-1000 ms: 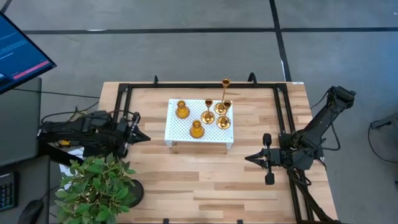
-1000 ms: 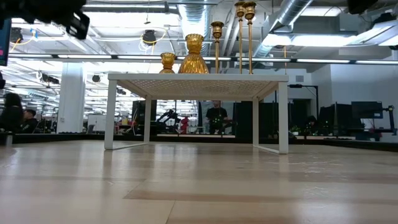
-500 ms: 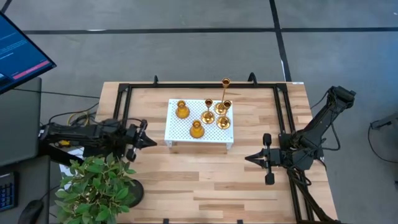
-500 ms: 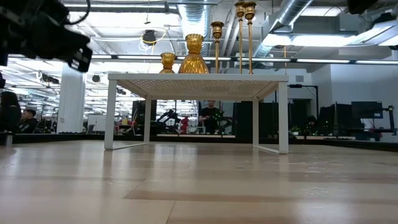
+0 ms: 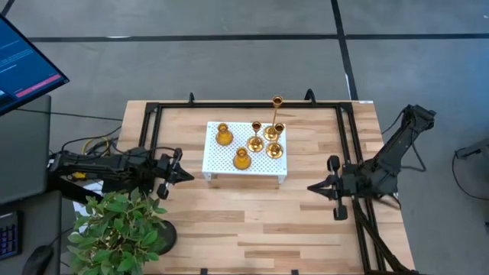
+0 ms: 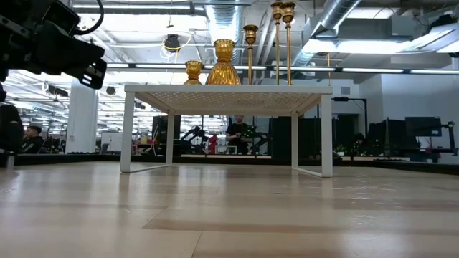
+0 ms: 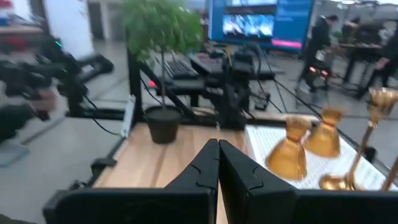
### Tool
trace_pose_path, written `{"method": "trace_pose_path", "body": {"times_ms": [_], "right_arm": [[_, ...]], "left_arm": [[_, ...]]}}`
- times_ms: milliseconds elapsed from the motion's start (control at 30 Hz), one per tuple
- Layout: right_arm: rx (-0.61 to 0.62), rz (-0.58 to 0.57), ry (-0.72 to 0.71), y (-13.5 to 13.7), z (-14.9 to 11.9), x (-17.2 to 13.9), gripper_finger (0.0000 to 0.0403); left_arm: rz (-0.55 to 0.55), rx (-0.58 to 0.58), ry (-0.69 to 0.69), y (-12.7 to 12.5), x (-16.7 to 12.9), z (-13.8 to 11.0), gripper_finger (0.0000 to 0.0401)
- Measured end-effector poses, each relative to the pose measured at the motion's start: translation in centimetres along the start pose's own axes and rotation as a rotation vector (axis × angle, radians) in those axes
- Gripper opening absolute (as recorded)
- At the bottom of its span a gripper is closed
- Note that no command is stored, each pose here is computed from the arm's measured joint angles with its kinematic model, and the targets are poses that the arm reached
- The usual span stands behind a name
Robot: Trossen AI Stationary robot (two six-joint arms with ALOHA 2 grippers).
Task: Pick & Place candle stick holders
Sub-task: Return to Home Position
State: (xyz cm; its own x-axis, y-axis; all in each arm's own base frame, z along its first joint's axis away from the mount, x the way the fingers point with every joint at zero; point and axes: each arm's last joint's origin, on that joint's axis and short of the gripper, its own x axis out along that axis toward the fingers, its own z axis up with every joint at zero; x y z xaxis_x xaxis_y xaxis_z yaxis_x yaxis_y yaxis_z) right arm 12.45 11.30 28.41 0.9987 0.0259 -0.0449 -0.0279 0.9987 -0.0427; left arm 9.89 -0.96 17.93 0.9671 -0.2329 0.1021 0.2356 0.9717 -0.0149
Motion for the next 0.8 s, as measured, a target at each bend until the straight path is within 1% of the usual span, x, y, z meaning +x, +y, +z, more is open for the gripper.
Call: {"method": "trace_pose_path", "body": {"times_ms": [200, 400, 700, 800], "right_arm": [[0.001, 0.065, -0.092, -2.7, 1.6, -0.6, 0.0000], [-0.020, 0.124, -0.126, -4.8, 1.9, 0.1, 0.0000], [-0.047, 0.088, -0.118, -7.3, 1.7, 1.0, 0.0000], [-0.050, 0.055, -0.105, -8.1, 1.7, 0.1, 0.0000]], "left_arm": [[0.000, 0.000, 0.000, 0.0, 0.0, 0.0, 0.0008], [0.000, 0.000, -0.001, 0.0, 0.0, 0.0, 0.0008], [0.000, 0.000, 0.000, 0.0, 0.0, 0.0, 0.0008], [0.000, 0.000, 0.000, 0.0, 0.0, 0.0, 0.0008]]}}
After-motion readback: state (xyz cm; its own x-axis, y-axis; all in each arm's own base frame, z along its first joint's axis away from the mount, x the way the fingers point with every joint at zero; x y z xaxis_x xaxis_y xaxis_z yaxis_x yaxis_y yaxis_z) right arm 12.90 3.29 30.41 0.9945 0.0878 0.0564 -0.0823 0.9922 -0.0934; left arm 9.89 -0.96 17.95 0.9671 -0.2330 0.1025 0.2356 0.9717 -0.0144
